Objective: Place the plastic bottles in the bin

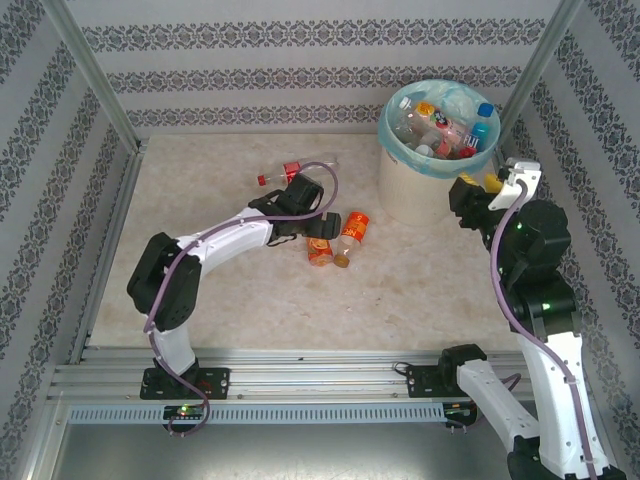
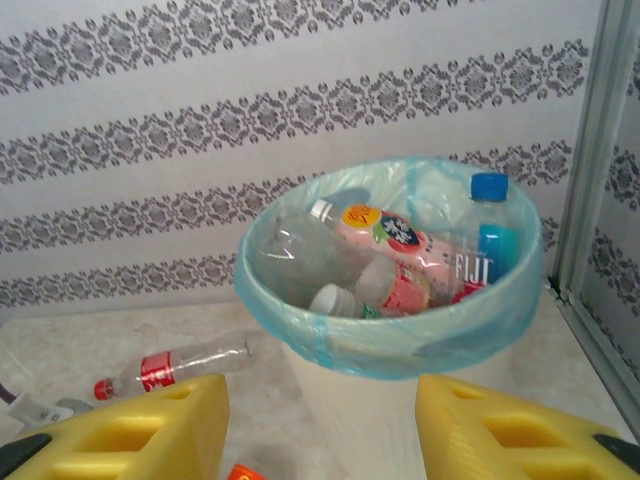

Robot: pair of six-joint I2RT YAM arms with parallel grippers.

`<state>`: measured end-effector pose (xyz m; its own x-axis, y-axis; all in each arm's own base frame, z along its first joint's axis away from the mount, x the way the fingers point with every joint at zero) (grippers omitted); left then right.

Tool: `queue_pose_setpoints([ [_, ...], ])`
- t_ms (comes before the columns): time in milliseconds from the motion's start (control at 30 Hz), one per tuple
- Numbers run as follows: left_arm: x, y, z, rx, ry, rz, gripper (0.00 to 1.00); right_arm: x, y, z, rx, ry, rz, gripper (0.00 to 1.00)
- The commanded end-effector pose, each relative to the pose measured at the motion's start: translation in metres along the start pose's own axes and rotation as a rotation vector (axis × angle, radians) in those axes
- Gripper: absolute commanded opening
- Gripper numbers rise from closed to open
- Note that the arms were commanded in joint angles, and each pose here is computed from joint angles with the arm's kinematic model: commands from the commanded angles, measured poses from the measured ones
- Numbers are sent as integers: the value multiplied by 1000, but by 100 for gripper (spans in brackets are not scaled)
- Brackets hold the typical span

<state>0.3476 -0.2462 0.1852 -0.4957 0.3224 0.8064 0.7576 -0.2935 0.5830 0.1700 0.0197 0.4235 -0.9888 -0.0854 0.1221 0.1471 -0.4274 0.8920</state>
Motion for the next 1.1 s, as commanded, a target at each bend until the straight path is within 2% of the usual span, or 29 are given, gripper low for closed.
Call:
queue_pose_setpoints([
  [0,-2,1,7,52,22,33,100,11,-12,-8,25,-41,27,54],
  [167,-21,-12,14,67,13,90,99,13,-14,-8,13,-23,1,55],
  [367,-43,-25,12,91,-77,144,89,3,-14,-5,-11,0,24,55],
  [567,-56,-38,16,55,-49,202,83,4,-16,-7,-2,-8,27,57],
  [700,-59,-44,21,35,-18,215,79,7,-17,-9,11,-24,23,57],
  [867,-58,-45,23,23,-46,217,63,8,-17,-10,11,-30,12,58],
  [967,-51,-41,23,7,-55,200,61,6,-15,-8,-1,-18,11,59],
  [1067,-36,-34,23,-4,-49,135,60,0,-15,-4,-26,12,30,59],
])
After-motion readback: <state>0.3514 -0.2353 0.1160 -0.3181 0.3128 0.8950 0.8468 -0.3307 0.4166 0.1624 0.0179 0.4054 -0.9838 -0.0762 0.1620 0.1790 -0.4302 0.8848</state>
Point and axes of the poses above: each hand's point on the last joint's axis, 136 mm out from that joint toward the fingers, its own x axis back along the fingers, its own z axis along the line the jaws close on, y = z × x, the point moved 9 cm from there along x, back along the fingers, and after that the axes turned 15 degrees about -x, right-handed, at the moved point
